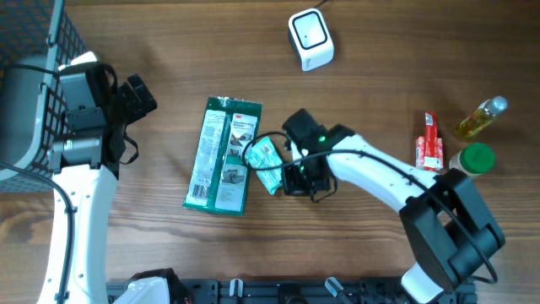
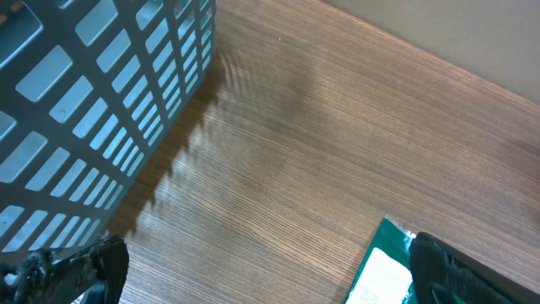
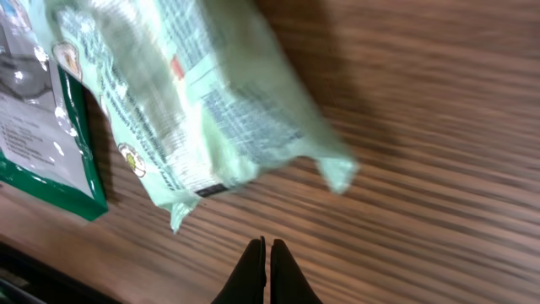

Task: Scan the item barcode

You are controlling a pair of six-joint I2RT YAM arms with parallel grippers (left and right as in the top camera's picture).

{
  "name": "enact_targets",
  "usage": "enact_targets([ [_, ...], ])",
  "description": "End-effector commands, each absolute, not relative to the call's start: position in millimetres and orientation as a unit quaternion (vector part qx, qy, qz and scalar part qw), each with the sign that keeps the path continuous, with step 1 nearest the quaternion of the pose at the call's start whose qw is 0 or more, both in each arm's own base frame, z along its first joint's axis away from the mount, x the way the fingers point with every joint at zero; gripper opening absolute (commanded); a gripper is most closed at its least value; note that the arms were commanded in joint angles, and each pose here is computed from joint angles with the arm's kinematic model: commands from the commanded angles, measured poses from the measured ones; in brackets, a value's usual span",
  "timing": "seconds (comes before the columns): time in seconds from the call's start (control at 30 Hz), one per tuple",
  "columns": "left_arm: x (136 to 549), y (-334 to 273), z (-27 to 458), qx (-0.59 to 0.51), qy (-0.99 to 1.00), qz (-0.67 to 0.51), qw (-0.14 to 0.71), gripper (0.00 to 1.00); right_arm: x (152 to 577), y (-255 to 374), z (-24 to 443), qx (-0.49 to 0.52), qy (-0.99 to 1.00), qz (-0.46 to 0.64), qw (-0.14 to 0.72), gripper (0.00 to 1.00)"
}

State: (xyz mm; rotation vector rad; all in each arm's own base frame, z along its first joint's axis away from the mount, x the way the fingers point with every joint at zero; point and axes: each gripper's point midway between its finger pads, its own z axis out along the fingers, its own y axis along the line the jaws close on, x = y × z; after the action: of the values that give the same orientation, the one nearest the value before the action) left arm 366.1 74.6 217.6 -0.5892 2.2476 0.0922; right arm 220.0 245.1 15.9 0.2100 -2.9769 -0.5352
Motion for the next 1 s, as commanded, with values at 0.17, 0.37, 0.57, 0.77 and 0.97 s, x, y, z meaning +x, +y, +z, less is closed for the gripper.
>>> enact_targets([
  [0.17, 367.0, 78.5, 221.6, -0.233, 0.885, 0.043, 0.402, 1.00, 244.1, 226.9, -0.2, 0.055, -0.993, -0.103, -0.021, 0.06],
  [0.37, 367.0, 78.5, 221.6, -0.233, 0.885, 0.043, 0.402, 1.00, 293.0, 232.5, 8.3, 0.060, -0.985, -0.090, -0.136, 0.09],
  [0.57, 367.0, 78.5, 221.6, -0.233, 0.885, 0.043, 0.402, 1.00, 333.0, 250.9, 28.0, 0.101, -0.961, -0.112, -0.233, 0.07],
  [0.77, 367.0, 78.5, 221.6, -0.233, 0.885, 0.043, 0.402, 1.00, 369.7, 247.0, 58.2, 0.095, -0.947, -0.127, -0.280, 0.05],
  [0.97, 367.0, 78.5, 221.6, -0.233, 0.885, 0.043, 0.402, 1.00, 358.0, 269.1, 81.1, 0.055, -0.943, -0.258, -0.204, 0.05],
])
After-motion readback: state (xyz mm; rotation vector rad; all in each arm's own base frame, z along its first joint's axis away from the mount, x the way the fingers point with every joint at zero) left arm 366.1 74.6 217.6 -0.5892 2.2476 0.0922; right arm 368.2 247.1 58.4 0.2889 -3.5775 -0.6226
